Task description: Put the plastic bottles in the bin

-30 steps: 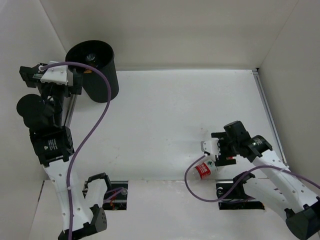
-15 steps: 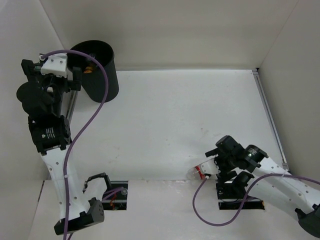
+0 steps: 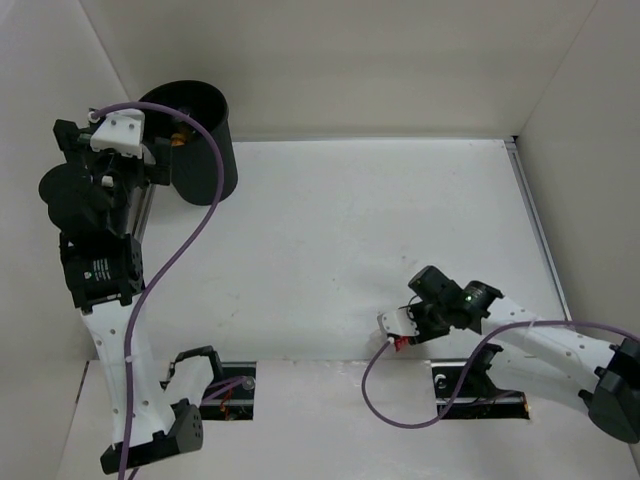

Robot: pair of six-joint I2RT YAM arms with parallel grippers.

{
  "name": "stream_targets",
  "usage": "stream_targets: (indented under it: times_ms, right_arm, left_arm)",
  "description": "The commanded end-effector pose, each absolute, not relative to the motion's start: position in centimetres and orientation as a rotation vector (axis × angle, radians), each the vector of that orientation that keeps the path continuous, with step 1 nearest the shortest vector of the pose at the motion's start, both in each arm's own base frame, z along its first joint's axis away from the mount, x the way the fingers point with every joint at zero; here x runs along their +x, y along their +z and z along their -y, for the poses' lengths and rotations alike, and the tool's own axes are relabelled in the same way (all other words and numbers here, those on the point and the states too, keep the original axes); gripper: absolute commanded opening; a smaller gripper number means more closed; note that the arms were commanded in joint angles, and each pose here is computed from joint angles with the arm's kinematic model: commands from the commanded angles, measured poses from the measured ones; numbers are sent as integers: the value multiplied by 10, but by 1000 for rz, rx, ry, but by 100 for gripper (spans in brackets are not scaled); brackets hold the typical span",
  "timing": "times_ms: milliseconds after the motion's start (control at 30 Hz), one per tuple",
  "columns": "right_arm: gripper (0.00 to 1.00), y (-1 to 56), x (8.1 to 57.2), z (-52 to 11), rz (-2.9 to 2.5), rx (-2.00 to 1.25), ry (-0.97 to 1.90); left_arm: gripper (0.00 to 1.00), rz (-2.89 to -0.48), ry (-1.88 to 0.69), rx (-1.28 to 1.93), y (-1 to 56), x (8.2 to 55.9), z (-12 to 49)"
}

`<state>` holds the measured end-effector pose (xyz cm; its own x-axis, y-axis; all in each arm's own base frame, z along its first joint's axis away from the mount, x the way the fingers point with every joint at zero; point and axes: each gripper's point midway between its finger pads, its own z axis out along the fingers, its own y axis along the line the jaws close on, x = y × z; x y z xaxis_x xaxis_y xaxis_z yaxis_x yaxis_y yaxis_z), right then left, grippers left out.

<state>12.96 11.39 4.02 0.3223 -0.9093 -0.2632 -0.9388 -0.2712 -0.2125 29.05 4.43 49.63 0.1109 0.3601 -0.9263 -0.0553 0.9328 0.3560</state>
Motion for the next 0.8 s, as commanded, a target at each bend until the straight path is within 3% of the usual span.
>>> stream_targets:
  times_ms: [0, 67, 267, 467, 567, 767]
  right_arm:
    - [34, 61, 155, -146, -1656, -2105, 132]
    - [25, 79, 165, -161, -1670, -2030, 162]
    - [22, 228, 226, -221, -1771, -1428, 500]
    - [15, 380, 271, -237, -1836, -795, 1254]
    - [12, 410, 277, -235, -1799, -699, 1449]
    - [12, 440, 276, -227, -1728, -661, 1630]
  left_arm:
    - [100, -1417, 294, 256, 500, 290, -38]
    - [100, -1441, 246, 236, 490, 294, -32]
    - [100, -1464, -180, 138, 478, 304, 23]
    - [100, -1408, -868, 241, 495, 292, 134]
    - [100, -1303, -1125, 336, 521, 275, 179]
    - [100, -1265, -1345, 430, 547, 273, 239]
